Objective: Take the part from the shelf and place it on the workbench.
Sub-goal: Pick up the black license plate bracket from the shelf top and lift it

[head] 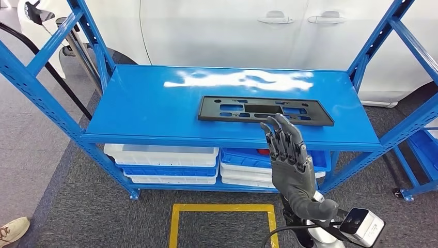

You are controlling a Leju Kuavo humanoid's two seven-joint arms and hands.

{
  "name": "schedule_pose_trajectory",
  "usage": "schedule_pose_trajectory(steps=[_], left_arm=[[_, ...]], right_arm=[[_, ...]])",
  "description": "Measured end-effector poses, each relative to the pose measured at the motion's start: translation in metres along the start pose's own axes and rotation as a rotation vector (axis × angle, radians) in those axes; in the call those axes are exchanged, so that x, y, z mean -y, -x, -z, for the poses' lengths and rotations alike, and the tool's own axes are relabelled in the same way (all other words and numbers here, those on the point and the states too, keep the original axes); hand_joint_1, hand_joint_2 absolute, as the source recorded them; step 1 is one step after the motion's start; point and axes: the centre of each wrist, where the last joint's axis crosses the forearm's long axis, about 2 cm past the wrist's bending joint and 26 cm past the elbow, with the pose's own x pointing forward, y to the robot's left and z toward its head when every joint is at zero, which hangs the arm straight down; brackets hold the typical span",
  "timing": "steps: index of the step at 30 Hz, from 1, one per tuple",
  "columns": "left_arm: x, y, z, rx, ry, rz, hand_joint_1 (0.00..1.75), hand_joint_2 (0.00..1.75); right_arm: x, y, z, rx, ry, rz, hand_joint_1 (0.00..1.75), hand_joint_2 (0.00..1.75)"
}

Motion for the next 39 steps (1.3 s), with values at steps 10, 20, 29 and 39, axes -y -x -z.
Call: schedule_pose_trajectory(steps=[10,20,29,39], left_arm=[[0.001,0.004,-0.001,-0.030,-0.006,0.022,0.00,0.00],[-0.001,0.005,-0.002,-0.080,-0.044,0.041,0.00,0.00],[-0.002,0.010,-0.003,-0.071,-0.055,0.029,0.00,0.00],[-0.002,0.012,-0.004,-0.075,-0.055,0.042,0.00,0.00]], right_arm=[[-0.002,0.006,-0.011,-0.049,0.010,-0.013,0.00,0.00],[-0.008,0.023,-0.017,-0.121,0.004,-0.034,0.00,0.00],[-0.008,0.042,-0.026,-0.217,-0.036,-0.379,0.00,0.00],[-0.010,0.051,-0.044,-0.238,-0.123,-0.898,0.00,1.75]])
